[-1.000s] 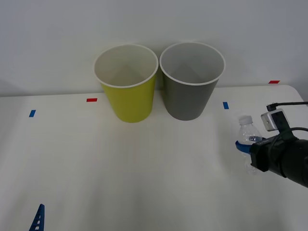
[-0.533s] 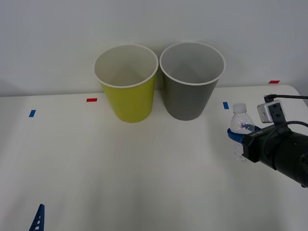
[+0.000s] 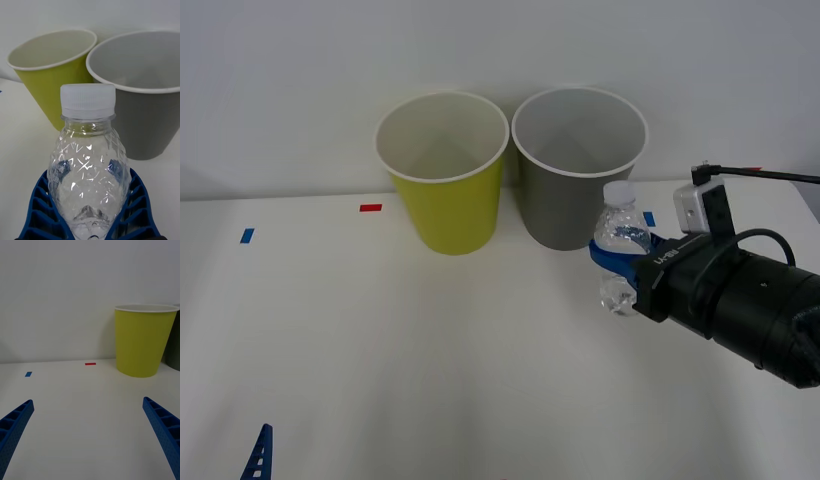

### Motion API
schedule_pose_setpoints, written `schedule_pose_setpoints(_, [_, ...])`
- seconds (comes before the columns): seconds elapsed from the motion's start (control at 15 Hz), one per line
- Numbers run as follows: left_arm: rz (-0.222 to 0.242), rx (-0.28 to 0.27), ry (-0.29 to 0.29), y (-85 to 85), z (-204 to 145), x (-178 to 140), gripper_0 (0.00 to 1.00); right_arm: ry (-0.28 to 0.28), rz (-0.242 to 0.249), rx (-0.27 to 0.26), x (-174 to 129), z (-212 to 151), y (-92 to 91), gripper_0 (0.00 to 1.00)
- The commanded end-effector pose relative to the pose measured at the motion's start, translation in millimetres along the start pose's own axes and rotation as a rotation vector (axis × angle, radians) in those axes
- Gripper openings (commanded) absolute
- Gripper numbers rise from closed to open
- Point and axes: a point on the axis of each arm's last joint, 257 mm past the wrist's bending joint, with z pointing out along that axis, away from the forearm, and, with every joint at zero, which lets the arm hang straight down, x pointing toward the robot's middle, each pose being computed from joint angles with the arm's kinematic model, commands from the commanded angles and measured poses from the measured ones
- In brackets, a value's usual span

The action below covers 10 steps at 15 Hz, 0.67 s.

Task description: Put cans in the gray bin and PET bottles in the light green bin.

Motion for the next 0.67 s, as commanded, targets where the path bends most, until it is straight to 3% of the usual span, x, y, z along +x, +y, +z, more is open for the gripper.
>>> schedule_pose_setpoints(0.07, [0.0,0.0,0.0,0.0,0.0,0.0,1.0,-0.101,-0.067,-0.033,-48.5,9.9,13.6,0.0])
schedule_pose_setpoints(0.2, [0.0,0.0,0.0,0.0,0.0,0.0,1.0,-0.158,-0.101,-0.05,-71.2,16.2,27.0,0.0])
schedule_pose_setpoints(0.53, [0.0,0.0,0.0,0.0,0.0,0.0,1.0,-0.249,-0.195,-0.035,-114.7,25.0,41.2,0.0])
schedule_pose_setpoints(0.67, [0.0,0.0,0.0,0.0,0.0,0.0,1.0,-0.277,-0.197,-0.037,-129.6,30.5,47.3,0.0])
